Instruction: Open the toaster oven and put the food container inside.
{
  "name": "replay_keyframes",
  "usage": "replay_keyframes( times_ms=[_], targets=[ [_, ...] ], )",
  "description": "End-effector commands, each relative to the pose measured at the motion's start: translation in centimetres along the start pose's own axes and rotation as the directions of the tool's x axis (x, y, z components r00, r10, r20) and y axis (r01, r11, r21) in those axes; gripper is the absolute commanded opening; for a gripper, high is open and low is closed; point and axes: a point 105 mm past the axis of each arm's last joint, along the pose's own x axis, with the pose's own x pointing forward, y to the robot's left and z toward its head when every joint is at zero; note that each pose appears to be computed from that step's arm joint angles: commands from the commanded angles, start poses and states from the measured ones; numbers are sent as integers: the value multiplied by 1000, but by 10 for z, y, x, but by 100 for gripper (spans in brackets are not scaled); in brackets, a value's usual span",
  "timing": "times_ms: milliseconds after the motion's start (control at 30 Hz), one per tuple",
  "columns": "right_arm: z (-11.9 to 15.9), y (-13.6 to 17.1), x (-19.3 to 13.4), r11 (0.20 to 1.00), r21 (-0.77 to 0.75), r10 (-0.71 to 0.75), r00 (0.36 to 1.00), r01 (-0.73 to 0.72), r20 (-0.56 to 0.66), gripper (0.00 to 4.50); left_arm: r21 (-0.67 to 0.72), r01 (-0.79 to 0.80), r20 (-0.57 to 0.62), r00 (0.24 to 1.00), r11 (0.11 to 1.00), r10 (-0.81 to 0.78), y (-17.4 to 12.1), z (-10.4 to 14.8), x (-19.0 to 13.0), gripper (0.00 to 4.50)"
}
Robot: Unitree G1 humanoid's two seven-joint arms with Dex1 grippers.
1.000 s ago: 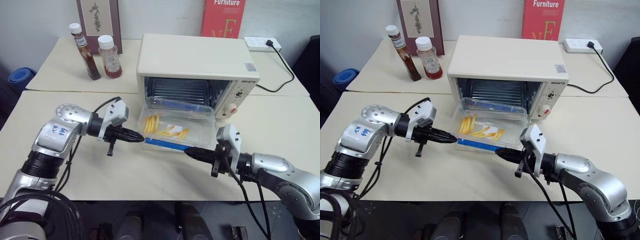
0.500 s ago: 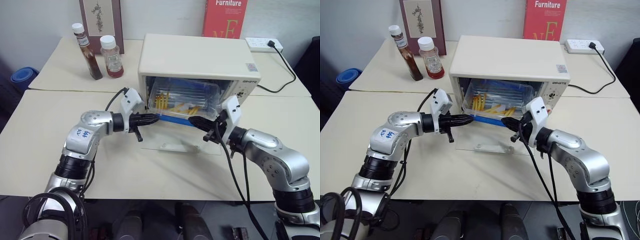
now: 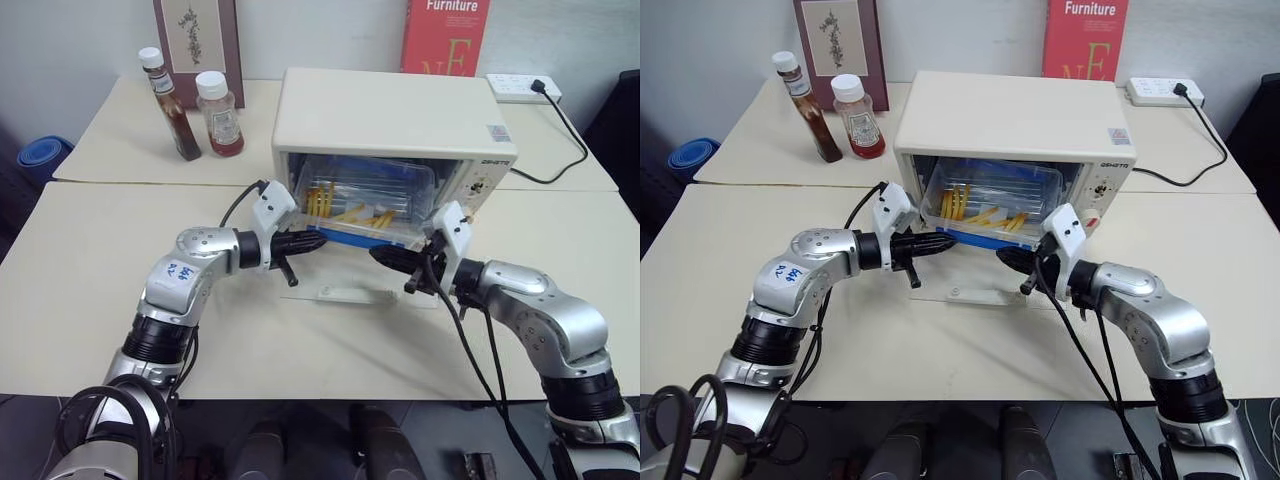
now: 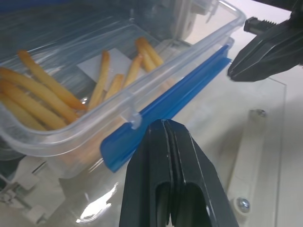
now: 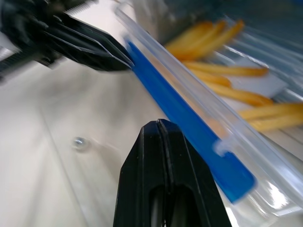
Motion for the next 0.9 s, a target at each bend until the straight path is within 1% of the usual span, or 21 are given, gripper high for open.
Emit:
replay_keyframes(
  times_ms=[33,200,333,433,600,633,700,733,833,900],
  targets=[
    [18,-22,8,990,-53,-128,989,132,74,0,38,-61,47,997,997,59,11,15,2,3],
    [41,-44,20,958,-20,-278,944,286,177,0,7,-141,110,984,990,140,20,26,9,3],
    [46,-49,22,950,22,-308,929,311,206,0,-22,-229,151,962,973,230,33,33,11,3],
    [47,-45,20,957,29,-287,934,288,211,0,-44,-264,152,952,964,267,40,33,9,3],
    [38,-14,-14,992,33,-129,976,125,178,0,-24,-179,137,974,984,180,29,30,-13,3],
    [35,-5,-26,996,42,-88,983,82,163,0,-26,-137,147,979,990,139,23,33,-25,3],
    [27,12,-49,999,52,-21,993,15,116,0,-12,-61,154,986,998,62,15,39,-54,40],
    [21,19,-58,998,56,5,996,-10,84,0,-1,-25,152,988,1000,25,10,41,-66,49],
    [1,35,-80,995,91,47,999,-46,-12,0,53,71,109,991,996,-76,-4,47,-102,142],
    [-15,40,-92,991,135,33,997,-24,-66,0,90,137,24,990,986,-140,-12,46,-126,203]
  ],
)
